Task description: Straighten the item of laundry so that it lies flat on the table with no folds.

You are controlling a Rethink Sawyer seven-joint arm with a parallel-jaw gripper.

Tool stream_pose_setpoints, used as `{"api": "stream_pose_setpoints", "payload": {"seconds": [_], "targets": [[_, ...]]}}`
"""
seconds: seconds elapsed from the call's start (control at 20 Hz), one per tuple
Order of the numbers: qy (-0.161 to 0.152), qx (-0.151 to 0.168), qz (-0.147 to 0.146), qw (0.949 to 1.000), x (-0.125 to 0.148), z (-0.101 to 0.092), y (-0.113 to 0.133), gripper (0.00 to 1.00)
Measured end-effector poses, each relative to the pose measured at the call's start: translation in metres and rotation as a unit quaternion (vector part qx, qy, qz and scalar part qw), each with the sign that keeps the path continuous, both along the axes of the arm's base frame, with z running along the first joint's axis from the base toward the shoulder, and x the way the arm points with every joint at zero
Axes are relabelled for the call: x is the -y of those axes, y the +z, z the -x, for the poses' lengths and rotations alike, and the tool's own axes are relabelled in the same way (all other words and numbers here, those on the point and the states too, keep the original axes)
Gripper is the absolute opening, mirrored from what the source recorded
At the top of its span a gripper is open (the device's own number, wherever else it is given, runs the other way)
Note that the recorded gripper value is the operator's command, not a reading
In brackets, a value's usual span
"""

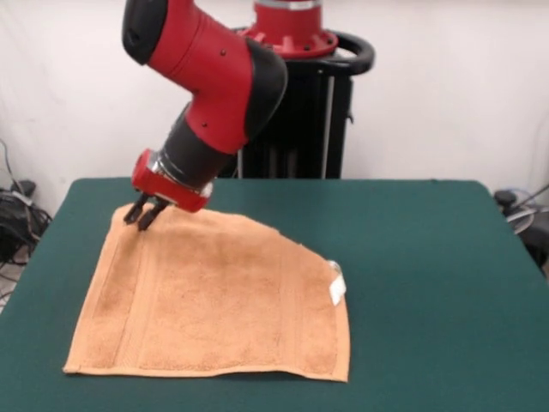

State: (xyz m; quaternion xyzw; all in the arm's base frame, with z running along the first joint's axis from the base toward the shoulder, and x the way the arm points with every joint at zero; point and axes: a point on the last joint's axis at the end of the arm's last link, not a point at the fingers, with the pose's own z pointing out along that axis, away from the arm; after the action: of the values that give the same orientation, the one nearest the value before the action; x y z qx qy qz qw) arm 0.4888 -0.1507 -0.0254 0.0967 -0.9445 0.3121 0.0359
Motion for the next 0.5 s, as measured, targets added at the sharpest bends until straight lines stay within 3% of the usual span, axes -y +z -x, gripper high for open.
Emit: {"api": "stream_pose_setpoints", "payload": {"seconds": [0.5], "targets": [[-0.01,0.039,-0.002,0.9992,0.008,0.011,-0.044,0.0]]}}
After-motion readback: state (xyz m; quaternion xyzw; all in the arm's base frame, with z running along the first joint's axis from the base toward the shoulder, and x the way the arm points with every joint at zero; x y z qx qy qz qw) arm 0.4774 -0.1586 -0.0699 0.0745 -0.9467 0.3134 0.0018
